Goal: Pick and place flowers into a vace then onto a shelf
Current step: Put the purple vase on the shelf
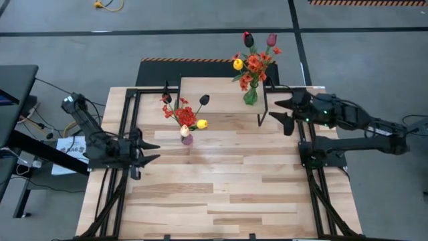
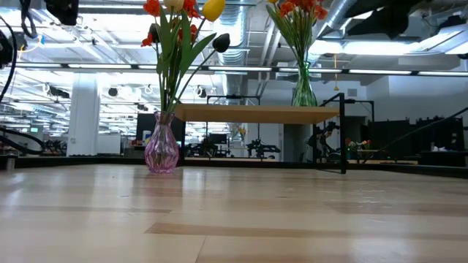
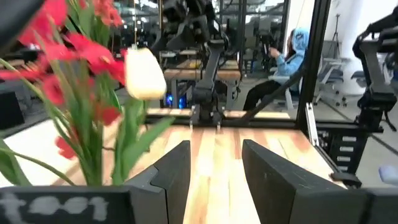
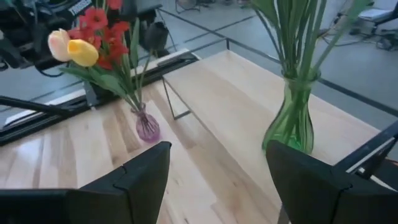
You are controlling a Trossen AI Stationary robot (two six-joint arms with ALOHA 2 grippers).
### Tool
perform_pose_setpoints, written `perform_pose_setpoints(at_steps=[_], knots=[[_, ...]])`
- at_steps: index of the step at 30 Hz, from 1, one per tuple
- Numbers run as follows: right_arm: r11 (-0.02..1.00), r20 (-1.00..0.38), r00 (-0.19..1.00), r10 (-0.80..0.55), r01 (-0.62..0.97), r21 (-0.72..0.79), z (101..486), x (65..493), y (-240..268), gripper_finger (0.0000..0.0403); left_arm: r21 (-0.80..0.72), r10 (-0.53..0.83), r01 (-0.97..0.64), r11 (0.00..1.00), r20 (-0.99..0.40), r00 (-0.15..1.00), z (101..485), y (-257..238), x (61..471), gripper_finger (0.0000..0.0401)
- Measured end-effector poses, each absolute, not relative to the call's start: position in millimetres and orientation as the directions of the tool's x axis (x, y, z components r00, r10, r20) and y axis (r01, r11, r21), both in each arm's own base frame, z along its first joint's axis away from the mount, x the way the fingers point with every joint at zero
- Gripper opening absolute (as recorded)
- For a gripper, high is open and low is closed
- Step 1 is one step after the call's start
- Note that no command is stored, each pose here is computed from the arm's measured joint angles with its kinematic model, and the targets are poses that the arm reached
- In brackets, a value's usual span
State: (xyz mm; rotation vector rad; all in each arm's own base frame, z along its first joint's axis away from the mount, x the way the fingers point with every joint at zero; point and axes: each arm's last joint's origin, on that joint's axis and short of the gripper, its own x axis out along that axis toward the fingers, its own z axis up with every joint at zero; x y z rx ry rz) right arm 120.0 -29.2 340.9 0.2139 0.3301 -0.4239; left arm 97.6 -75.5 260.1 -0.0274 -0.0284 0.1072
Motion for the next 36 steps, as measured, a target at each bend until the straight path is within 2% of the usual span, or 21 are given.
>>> perform_pose_setpoints(at_steps=[3, 16, 26, 32, 36], knots=[[0.89, -0.35, 0.858, -0.376, 0.439, 0.121, 335.8, 117.0, -23.5, 0.026, -0.029, 0.137, -0.137, 0.99, -0.009, 0.991, 252.8, -83.9, 106.0, 0.0134], [0.901, -0.372, 0.843, -0.387, 0.432, 0.042, 313.3, 123.4, -6.3, 0.026, -0.009, 0.457, -0.461, 0.887, -0.114, 0.882, 214.4, -90.9, 145.8, 0.0134], [0.936, -0.344, 0.882, -0.321, 0.351, 0.027, 314.9, 124.9, 4.9, 0.026, -0.069, 0.566, -0.594, 0.802, -0.233, 0.791, 168.7, -87.2, 171.0, 0.0135], [0.941, -0.336, 0.885, -0.322, 0.337, -0.013, 315.3, 124.5, 8.3, 0.026, -0.098, 0.651, -0.675, 0.731, -0.197, 0.733, 150.4, -90.8, 173.9, 0.0153], [0.945, -0.337, 0.886, -0.317, 0.327, -0.03, 315.1, 124.7, 9.9, 0.026, -0.103, 0.66, -0.684, 0.722, -0.196, 0.726, 144.3, -92.5, 174.4, 0.0172]])
